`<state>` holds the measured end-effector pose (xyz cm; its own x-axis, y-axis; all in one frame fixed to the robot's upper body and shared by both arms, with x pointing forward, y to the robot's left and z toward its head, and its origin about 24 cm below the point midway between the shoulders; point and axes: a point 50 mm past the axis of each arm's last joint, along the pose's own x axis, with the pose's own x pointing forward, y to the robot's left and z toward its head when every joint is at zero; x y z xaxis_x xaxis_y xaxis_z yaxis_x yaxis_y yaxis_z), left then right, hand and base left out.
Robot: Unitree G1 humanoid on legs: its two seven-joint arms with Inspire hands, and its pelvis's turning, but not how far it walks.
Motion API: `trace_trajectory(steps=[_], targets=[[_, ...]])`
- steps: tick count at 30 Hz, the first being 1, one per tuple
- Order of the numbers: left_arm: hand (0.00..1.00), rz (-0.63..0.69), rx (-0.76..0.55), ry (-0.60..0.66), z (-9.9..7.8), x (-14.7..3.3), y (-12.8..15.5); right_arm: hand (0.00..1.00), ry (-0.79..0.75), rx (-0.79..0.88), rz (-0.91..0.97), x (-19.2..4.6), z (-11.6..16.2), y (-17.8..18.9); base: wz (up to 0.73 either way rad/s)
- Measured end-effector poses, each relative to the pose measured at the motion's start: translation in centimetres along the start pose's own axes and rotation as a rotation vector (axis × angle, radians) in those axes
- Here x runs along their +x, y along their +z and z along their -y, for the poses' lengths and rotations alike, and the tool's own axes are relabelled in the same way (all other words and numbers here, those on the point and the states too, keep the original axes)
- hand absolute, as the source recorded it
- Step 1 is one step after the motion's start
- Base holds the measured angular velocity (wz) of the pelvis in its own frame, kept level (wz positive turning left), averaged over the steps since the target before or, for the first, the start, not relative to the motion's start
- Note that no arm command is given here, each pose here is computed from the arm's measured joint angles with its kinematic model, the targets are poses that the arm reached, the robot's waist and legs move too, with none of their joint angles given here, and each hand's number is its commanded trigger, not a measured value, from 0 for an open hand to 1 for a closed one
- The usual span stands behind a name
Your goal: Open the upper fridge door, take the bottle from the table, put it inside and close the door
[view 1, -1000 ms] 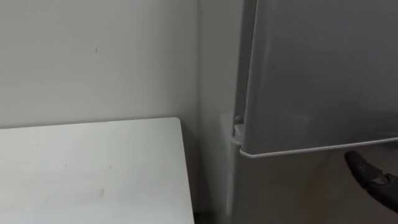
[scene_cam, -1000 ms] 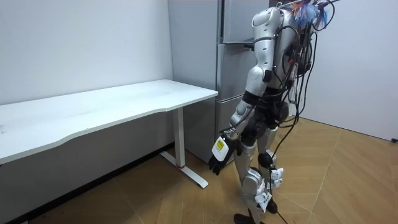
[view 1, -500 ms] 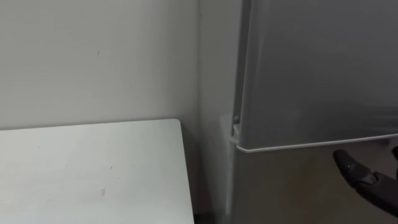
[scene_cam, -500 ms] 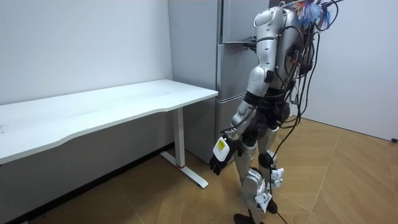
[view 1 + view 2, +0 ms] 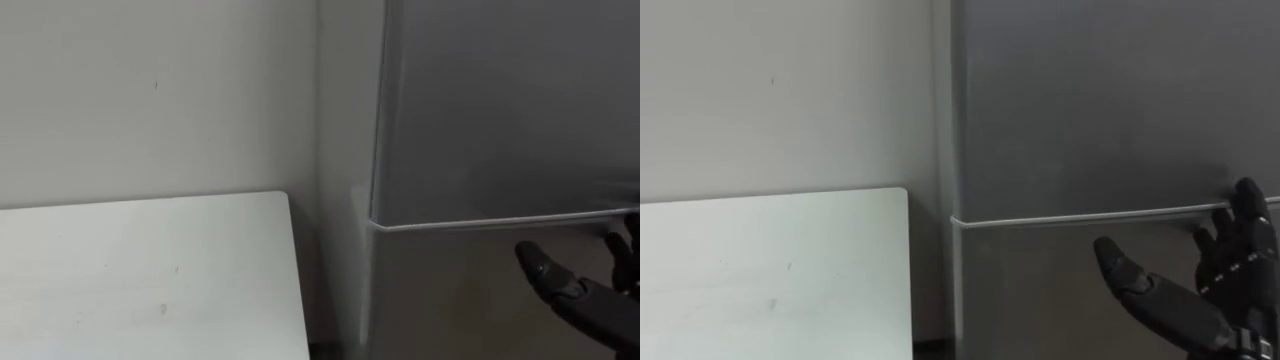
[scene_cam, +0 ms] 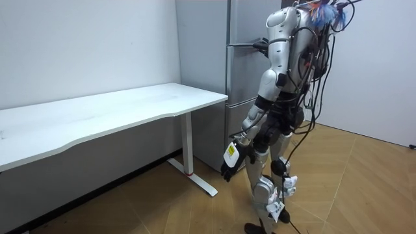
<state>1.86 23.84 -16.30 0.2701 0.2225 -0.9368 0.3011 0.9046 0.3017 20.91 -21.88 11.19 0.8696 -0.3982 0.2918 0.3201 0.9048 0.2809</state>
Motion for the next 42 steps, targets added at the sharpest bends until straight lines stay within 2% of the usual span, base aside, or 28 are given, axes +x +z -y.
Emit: trace_trajectory(steps=[17, 27, 42], targets=[[0.0, -0.007, 0.094, -0.059, 0.2, 0.3, 0.9, 0.0, 0.06, 0.039, -0.019, -0.6, -1.3, -0.6, -0.01], [0.0, -0.009, 0.103, -0.034, 0.3, 0.4, 1.1, 0.0, 0.057, 0.084, 0.004, -0.9, -1.9, -0.6, 0.01], [0.0, -0.015, 0.109, -0.067, 0.6, 0.4, 1.0, 0.0, 0.074, 0.106, 0.002, -0.8, -2.4, -0.5, -0.04]])
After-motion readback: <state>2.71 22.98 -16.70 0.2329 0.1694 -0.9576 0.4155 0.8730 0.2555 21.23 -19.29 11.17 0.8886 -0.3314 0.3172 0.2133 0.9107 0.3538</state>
